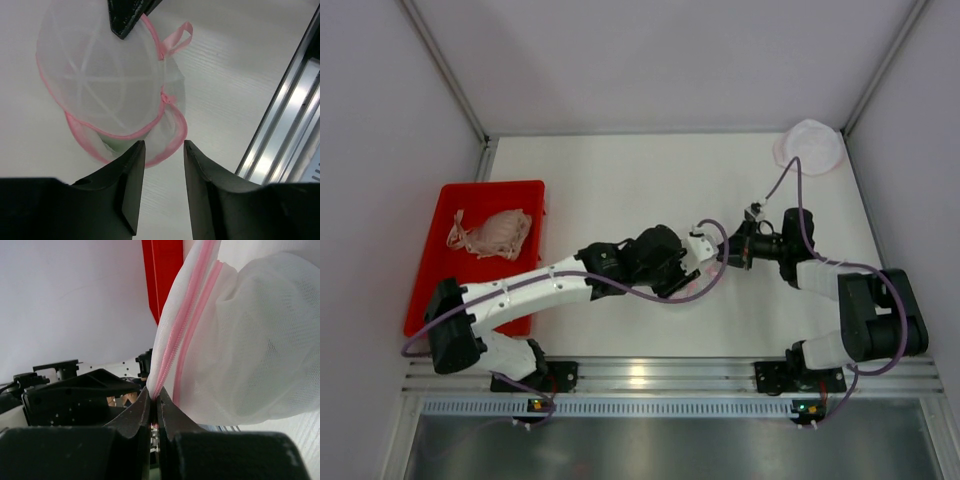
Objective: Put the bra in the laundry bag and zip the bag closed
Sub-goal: Close the laundry bag at the center of the board, then zip the zipper on the laundry bag.
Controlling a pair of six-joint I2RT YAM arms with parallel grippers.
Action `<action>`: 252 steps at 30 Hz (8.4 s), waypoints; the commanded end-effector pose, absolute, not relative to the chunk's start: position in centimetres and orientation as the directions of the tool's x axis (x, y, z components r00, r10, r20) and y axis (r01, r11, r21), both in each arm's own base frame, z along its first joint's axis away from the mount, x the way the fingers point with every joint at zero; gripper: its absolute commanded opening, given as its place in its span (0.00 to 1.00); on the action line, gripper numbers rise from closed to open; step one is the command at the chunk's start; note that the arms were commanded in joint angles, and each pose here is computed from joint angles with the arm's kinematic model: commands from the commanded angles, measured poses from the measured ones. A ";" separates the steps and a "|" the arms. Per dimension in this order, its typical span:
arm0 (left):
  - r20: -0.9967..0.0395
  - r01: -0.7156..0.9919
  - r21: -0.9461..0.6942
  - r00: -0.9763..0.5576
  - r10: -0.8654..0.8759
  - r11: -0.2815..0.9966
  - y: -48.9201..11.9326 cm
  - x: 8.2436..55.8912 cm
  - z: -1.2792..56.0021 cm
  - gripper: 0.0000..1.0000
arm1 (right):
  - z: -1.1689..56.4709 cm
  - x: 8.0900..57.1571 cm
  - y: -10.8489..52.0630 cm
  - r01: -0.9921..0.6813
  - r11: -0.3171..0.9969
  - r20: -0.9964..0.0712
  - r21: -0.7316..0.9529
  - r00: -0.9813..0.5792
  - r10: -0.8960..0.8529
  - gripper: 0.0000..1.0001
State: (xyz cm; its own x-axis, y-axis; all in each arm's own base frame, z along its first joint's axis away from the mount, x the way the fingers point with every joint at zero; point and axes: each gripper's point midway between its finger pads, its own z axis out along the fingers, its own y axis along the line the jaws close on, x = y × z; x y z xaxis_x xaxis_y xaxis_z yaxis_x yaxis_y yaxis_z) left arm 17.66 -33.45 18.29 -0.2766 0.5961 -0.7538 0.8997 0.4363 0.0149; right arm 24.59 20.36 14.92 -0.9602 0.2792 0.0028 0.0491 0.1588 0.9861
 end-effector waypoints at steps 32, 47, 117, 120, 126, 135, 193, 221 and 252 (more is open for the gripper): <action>-0.567 0.584 -0.787 -0.812 0.140 0.200 -32.3 31.8 21.2 0.82 | 18.7 21.3 21.3 -0.507 -0.087 -0.514 0.858 -0.847 -0.135 0.00; -0.645 0.645 -0.731 -0.760 0.085 0.223 -29.2 34.9 21.0 0.84 | 20.9 20.7 21.7 -0.586 -0.120 -0.598 0.801 -0.794 -0.112 0.00; -0.174 0.176 -0.970 -0.984 -0.031 -0.167 -31.5 23.9 26.6 0.00 | 19.6 20.9 15.6 -0.286 0.414 -0.457 0.864 -0.790 0.409 0.95; -0.160 0.163 -0.973 -0.987 -0.031 -0.164 -31.5 24.1 26.3 0.00 | 20.7 20.6 16.3 -0.305 0.304 -0.422 0.903 -0.767 0.483 0.95; -0.145 0.148 -0.977 -0.989 -0.027 -0.156 -31.6 24.0 25.6 0.00 | 20.4 19.5 18.9 -0.312 0.206 -0.372 0.928 -0.818 0.438 0.90; -0.126 0.127 -0.981 -0.992 -0.014 -0.149 -31.7 23.4 25.0 0.00 | 20.0 20.5 20.3 -0.355 0.195 -0.405 0.914 -0.806 0.432 0.82; -0.547 0.731 0.634 0.654 0.522 -0.252 -34.9 17.9 25.1 0.38 | 18.3 20.6 21.7 -0.109 0.196 -0.193 0.975 -0.850 0.490 0.00; -0.462 0.651 0.643 0.749 0.475 -0.403 -41.5 14.9 18.7 0.36 | 20.3 20.3 22.6 -0.041 0.150 -0.113 0.988 -0.855 0.507 0.00; -0.423 0.662 0.673 0.710 0.563 -0.329 -39.7 17.2 19.3 0.15 | 19.8 19.6 22.6 -0.052 0.185 -0.138 0.981 -0.859 0.492 0.00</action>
State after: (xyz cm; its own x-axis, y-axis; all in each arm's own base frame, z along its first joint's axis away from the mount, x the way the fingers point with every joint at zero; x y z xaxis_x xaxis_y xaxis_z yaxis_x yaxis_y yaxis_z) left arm 16.52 -40.07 17.45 0.7118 0.5685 -0.4126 0.6722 -0.3808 0.6350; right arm 19.83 21.93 16.98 -0.8499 0.5210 -0.0792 0.0356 0.2067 0.9778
